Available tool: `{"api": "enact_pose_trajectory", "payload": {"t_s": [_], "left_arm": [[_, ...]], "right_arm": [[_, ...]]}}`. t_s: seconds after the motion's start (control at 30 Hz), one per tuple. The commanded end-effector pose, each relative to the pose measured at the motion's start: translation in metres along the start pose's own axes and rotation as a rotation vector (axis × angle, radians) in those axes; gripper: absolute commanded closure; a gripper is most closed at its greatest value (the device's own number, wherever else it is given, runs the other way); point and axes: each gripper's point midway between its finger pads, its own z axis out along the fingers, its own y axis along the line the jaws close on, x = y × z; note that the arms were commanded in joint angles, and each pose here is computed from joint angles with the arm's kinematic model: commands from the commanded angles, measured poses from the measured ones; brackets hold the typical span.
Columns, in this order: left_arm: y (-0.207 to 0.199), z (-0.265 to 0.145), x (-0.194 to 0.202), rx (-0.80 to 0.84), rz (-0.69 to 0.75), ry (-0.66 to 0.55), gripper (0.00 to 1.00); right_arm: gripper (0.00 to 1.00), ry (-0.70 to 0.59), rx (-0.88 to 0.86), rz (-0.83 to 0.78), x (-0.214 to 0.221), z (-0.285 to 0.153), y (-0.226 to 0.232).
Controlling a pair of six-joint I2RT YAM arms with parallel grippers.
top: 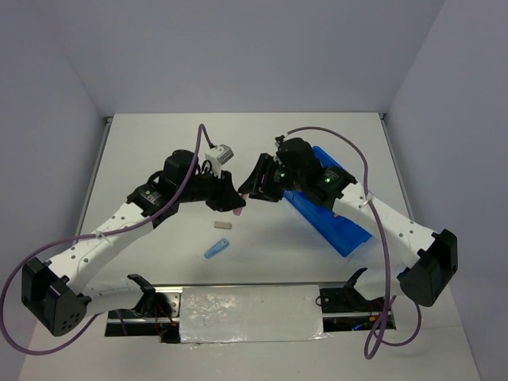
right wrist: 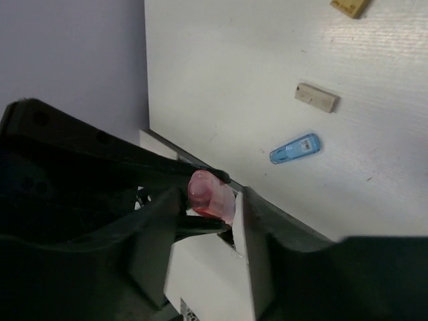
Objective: Sort the stationery into containers
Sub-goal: Place the stationery in the storage box.
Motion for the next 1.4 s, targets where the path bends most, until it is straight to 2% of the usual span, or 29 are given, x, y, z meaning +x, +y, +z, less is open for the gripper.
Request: {"api": "enact_pose_trajectory", "payload": {"t_s": [0.0,0.07,0.1,0.13,0.17,0.2,0.23,0.27,0.33,0.37,0.4,0.43,0.5,0.53,0.57,0.67,0.83,0.97,1.03,1.07,1.2,1.3,1.37], "left_arm": [[-0.020,-0.011,-0.030,0.052,0.053,-0.100,0.97],[-0.021,-0.013,-0.031,0.055,0.055,-0.112,0.88],[-0.022,-0.013,-0.032,0.052,0.055,-0.118,0.84],[-0.022,-0.014,-0.033,0.047,0.055,-0.121,0.75],[-0.021,-0.017,-0.035,0.038,0.057,-0.130,0.65],[-0.017,-0.018,-0.037,0.010,0.054,-0.141,0.52],[-0.015,-0.019,-0.038,-0.008,0.051,-0.145,0.08],[-0.012,-0.021,-0.039,-0.029,0.048,-0.153,0.01],[-0.005,-0.025,-0.042,-0.089,0.037,-0.148,0.01],[0.001,-0.027,-0.041,-0.129,0.023,-0.139,0.01],[0.014,-0.029,-0.042,-0.207,0.008,-0.141,0.01],[0.024,-0.038,-0.038,-0.285,-0.017,-0.113,0.01],[0.047,-0.046,-0.027,-0.435,-0.081,-0.068,0.01],[0.065,-0.058,-0.029,-0.561,-0.093,-0.080,0.01],[0.078,-0.065,-0.010,-0.644,-0.127,-0.001,0.01],[0.099,-0.078,0.020,-0.798,-0.204,0.102,0.01],[0.100,-0.068,0.057,-0.761,-0.252,0.202,0.01],[0.091,-0.053,0.078,-0.645,-0.250,0.255,0.01],[0.096,-0.052,0.091,-0.654,-0.242,0.293,0.01],[0.098,-0.052,0.095,-0.656,-0.241,0.304,0.01],[0.102,-0.045,0.110,-0.635,-0.231,0.344,0.01],[0.108,-0.042,0.120,-0.652,-0.229,0.374,0.01],[0.110,-0.040,0.121,-0.657,-0.232,0.384,0.01]], "right_arm": [[0.55,0.017,-0.047,0.014,0.009,0.003,0.012],[0.63,0.036,-0.046,0.024,0.015,0.008,0.008],[0.72,0.033,-0.067,0.033,0.015,0.009,0.011],[0.83,0.043,-0.074,0.040,0.017,0.010,0.010],[1.00,0.038,-0.077,0.049,0.017,0.010,0.011],[1.00,0.027,-0.087,0.043,0.015,0.008,0.014],[1.00,0.018,-0.088,0.038,0.012,0.006,0.014],[1.00,-0.003,-0.078,0.028,0.006,0.004,0.011],[1.00,-0.070,0.009,0.007,-0.019,-0.006,-0.017],[1.00,-0.132,0.113,-0.021,-0.032,-0.019,-0.044],[1.00,-0.181,0.181,-0.020,-0.045,-0.028,-0.065],[1.00,-0.246,0.287,0.028,-0.067,-0.042,-0.107],[1.00,-0.302,0.446,0.033,-0.079,-0.070,-0.158],[1.00,-0.314,0.525,0.053,-0.079,-0.079,-0.185],[1.00,-0.348,0.595,0.077,-0.089,-0.097,-0.211],[1.00,-0.386,0.733,0.129,-0.092,-0.124,-0.257],[1.00,-0.421,0.833,0.195,-0.101,-0.143,-0.297],[0.96,-0.387,0.870,0.216,-0.102,-0.141,-0.316],[0.84,-0.379,0.877,0.230,-0.101,-0.139,-0.323],[0.71,-0.378,0.871,0.235,-0.100,-0.138,-0.325],[0.45,-0.349,0.847,0.245,-0.102,-0.129,-0.326],[0.39,-0.351,0.829,0.240,-0.106,-0.128,-0.321],[0.38,-0.370,0.802,0.227,-0.112,-0.132,-0.311]]}}
